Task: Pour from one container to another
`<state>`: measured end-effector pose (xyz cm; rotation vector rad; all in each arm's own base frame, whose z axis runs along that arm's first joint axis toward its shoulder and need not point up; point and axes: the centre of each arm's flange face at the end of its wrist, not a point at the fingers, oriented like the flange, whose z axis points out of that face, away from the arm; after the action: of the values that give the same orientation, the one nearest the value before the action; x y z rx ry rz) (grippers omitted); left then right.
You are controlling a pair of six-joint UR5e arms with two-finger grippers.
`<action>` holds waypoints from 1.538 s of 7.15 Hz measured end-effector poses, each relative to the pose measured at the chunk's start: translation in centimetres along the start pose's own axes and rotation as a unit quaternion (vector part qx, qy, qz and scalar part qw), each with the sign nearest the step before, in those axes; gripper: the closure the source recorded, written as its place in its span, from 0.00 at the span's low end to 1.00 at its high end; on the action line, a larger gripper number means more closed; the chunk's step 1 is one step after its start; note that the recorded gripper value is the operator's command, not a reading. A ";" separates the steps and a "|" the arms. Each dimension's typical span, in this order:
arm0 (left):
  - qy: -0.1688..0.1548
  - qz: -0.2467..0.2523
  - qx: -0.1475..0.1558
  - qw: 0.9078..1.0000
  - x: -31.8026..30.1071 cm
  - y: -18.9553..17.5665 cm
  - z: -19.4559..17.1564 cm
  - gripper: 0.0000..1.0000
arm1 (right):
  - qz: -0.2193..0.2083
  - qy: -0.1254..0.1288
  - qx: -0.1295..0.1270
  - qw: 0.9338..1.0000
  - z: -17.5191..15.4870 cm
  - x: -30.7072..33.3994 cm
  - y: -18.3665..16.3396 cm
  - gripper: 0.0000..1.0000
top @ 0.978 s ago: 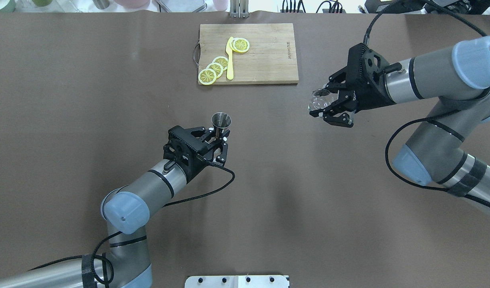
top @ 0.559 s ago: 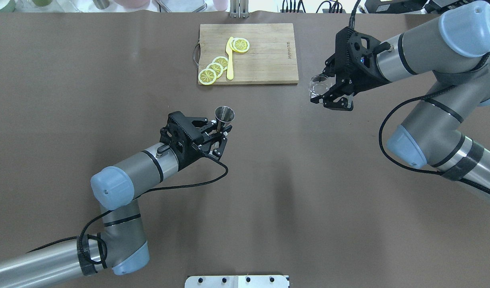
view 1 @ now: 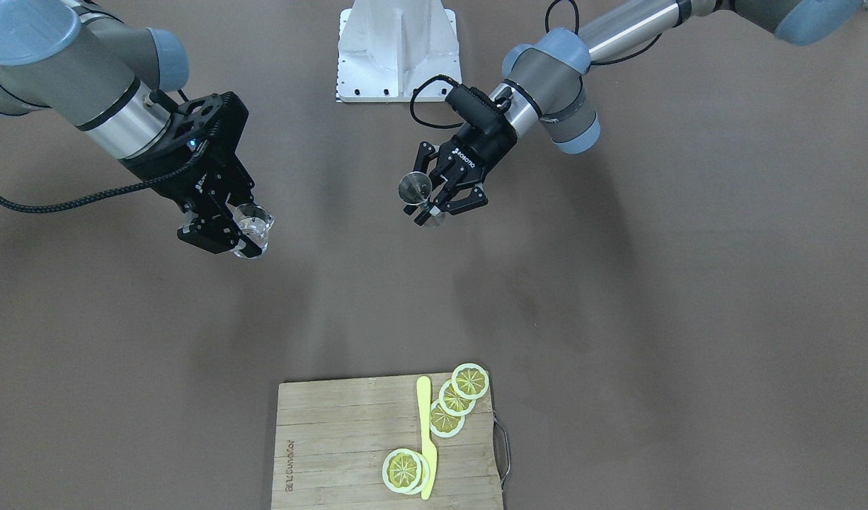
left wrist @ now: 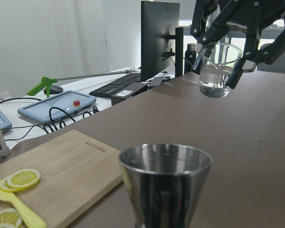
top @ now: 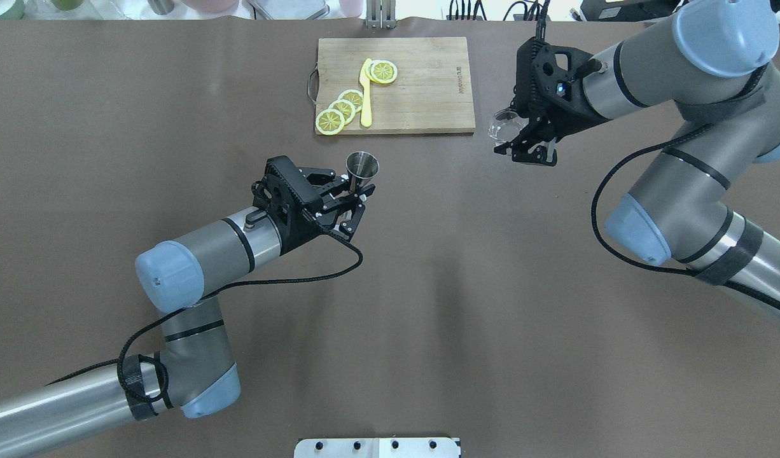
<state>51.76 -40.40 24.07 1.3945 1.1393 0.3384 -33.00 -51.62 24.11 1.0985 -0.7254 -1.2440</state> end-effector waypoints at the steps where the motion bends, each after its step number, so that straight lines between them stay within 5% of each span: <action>1: 0.009 0.001 -0.004 1.000 0.1 0.2 -0.1 1.00 | -0.009 0.008 -0.014 1.000 -0.1 0.0 -0.2 1.00; 5: 0.033 -0.002 0.006 0.999 -0.1 0.6 -1.2 1.00 | -0.049 0.039 -0.051 0.997 -0.2 -0.4 0.2 1.00; 11: 0.055 -0.003 0.010 0.998 -1.7 5.6 -2.3 1.00 | -0.035 0.025 -0.031 0.999 -0.6 -1.4 -1.1 1.00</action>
<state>51.49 -39.15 30.18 1.4039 1.2404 0.4051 -33.13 -50.08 23.10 1.1091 -0.6108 -1.2857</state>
